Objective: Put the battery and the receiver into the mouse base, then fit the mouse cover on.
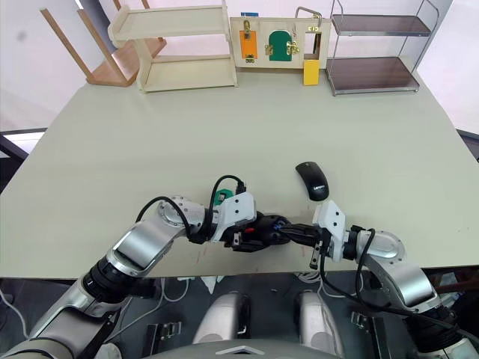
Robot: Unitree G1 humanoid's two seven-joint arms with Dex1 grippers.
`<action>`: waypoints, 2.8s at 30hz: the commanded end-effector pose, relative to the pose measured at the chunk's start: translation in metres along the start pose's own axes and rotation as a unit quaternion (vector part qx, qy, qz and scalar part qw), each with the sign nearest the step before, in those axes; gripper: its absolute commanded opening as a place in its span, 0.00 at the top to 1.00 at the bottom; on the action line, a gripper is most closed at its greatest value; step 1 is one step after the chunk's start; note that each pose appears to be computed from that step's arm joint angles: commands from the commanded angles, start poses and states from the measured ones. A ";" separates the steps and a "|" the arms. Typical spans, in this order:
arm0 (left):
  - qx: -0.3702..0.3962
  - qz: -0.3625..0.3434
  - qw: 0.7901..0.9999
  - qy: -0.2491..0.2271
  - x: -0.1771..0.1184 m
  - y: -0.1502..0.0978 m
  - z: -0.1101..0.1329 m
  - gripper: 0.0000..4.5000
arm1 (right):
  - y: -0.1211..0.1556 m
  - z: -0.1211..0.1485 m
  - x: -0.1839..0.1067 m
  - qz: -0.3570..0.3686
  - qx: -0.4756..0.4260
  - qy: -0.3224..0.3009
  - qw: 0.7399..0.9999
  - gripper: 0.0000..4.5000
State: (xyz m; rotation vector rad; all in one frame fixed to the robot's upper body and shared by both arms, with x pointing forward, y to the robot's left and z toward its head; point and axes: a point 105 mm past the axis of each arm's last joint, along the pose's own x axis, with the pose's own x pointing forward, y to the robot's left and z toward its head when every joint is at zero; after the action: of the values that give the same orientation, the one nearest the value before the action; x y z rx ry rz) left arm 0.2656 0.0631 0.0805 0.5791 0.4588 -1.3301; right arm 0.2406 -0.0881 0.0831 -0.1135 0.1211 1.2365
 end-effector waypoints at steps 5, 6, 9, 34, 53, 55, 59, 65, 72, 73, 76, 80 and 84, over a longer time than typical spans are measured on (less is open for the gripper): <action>-0.017 0.003 1.000 0.016 -0.001 0.002 -0.008 0.34 | -0.001 -0.002 0.002 0.000 -0.006 -0.008 1.000 0.98; -0.018 0.002 1.000 0.016 -0.001 0.002 -0.008 0.34 | 0.000 -0.005 0.002 0.002 -0.004 -0.006 1.000 0.98; -0.019 0.003 1.000 0.017 -0.001 0.002 -0.009 0.34 | -0.002 -0.019 0.000 -0.004 0.011 0.009 1.000 0.98; -0.025 0.001 1.000 0.017 0.002 0.001 -0.010 0.34 | -0.002 -0.058 0.000 0.008 0.022 0.064 0.998 0.98; -0.027 0.007 0.999 0.017 0.001 0.004 -0.009 0.34 | -0.024 -0.004 -0.078 -0.069 -0.006 -0.086 0.994 0.98; -0.026 0.008 0.999 0.017 0.002 0.004 -0.008 0.34 | -0.037 0.000 -0.094 -0.108 -0.017 -0.101 0.989 0.84; -0.025 0.008 1.000 0.017 0.002 0.004 -0.008 0.34 | -0.035 -0.002 -0.111 -0.101 -0.026 -0.094 0.990 0.45; -0.022 0.012 1.000 0.017 0.003 0.005 -0.008 0.34 | -0.032 0.002 -0.120 -0.058 -0.025 -0.094 0.994 0.03; -0.017 0.014 1.000 0.018 0.001 0.006 -0.008 0.34 | -0.039 0.004 -0.128 -0.027 -0.039 -0.101 0.994 0.03; -0.016 0.015 1.000 0.019 0.001 0.007 -0.008 0.34 | -0.041 0.003 -0.128 -0.024 -0.047 -0.100 0.994 0.03; -0.014 0.015 1.000 0.018 0.001 0.007 -0.008 0.34 | -0.046 0.002 -0.126 -0.022 -0.076 -0.112 0.991 0.03; -0.013 0.015 1.000 0.018 0.001 0.008 -0.007 0.34 | -0.054 -0.001 -0.124 -0.030 -0.090 -0.118 0.988 0.03; -0.013 0.017 1.000 0.015 0.000 0.009 -0.006 0.34 | -0.057 -0.002 -0.124 -0.032 -0.098 -0.119 0.988 0.03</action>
State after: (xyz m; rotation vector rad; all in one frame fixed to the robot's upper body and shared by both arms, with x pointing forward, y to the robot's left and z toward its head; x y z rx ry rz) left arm 0.2692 0.0631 0.0790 0.5604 0.4790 -1.3213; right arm 0.2524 -0.2184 0.0932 -0.1036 -0.1644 1.2019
